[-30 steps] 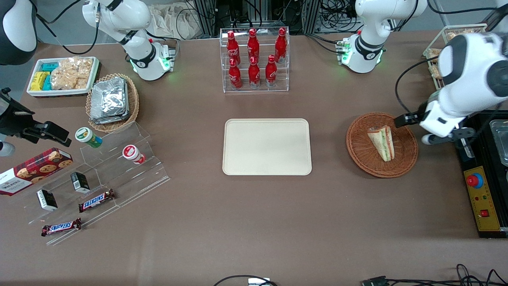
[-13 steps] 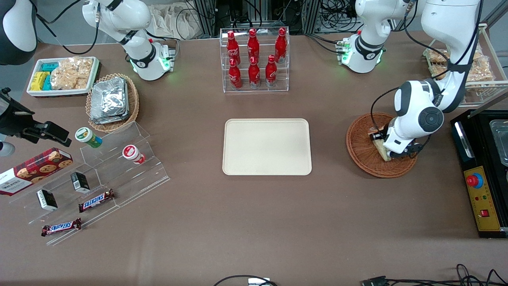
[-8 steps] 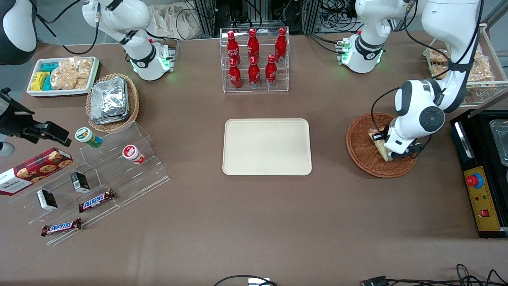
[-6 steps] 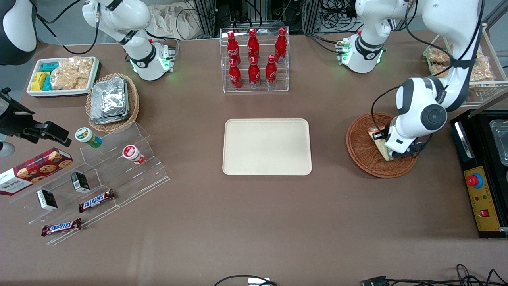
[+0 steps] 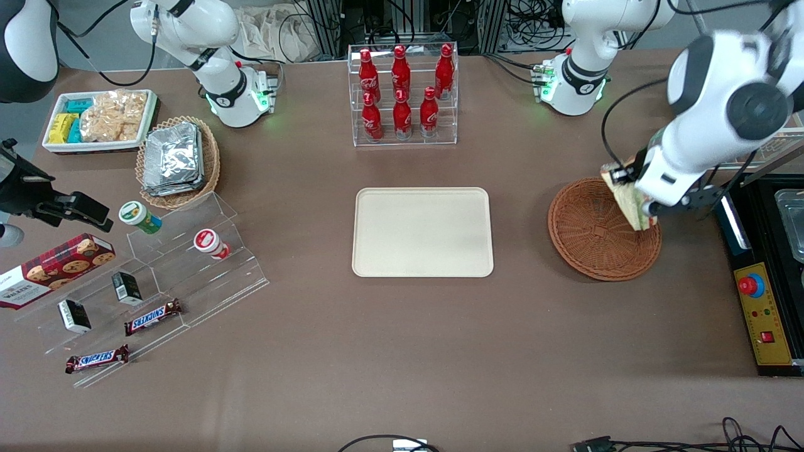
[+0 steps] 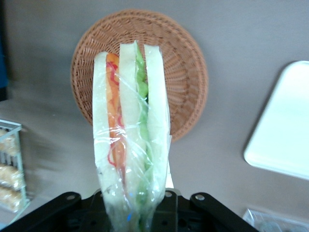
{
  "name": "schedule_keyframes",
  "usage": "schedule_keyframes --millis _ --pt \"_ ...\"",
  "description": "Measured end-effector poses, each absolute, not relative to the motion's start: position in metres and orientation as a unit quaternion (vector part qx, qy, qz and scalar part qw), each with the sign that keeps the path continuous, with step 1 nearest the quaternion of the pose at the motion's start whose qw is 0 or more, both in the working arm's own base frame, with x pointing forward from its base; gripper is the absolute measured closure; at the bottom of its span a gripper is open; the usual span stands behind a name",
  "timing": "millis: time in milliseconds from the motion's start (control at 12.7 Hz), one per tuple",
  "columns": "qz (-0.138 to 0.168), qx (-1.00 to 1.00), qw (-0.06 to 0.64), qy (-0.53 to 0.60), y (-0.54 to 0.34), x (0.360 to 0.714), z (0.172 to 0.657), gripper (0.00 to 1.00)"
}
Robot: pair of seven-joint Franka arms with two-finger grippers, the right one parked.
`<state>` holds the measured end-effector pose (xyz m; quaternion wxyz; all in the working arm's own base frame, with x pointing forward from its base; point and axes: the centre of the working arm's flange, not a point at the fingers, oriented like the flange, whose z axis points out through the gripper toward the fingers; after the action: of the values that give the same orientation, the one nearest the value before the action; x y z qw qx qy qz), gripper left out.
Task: Place sandwich from basket to tray
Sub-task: 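Lift the sandwich out of the basket with the left gripper, then carry the sandwich over the cream tray and lower it onto the tray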
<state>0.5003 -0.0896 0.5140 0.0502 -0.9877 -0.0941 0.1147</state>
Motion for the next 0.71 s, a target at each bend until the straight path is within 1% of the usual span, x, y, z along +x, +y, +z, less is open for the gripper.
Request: schedule_keyframes --millis 79,158,237,474,711 --pt "0.107 -0.99 0.048 -0.083 -0.104 0.501 0.541 0.83" --pt "0.108 -0.991 0.043 -0.068 -0.122 0.5 0.557 0.83" --pt "0.113 -0.991 0.039 -0.051 -0.142 0.499 0.564 0.83" --pt "0.121 -0.992 0.037 0.021 -0.219 0.495 0.556 0.83" --pt "0.13 -0.987 0.029 0.094 -0.306 0.477 0.545 0.83"
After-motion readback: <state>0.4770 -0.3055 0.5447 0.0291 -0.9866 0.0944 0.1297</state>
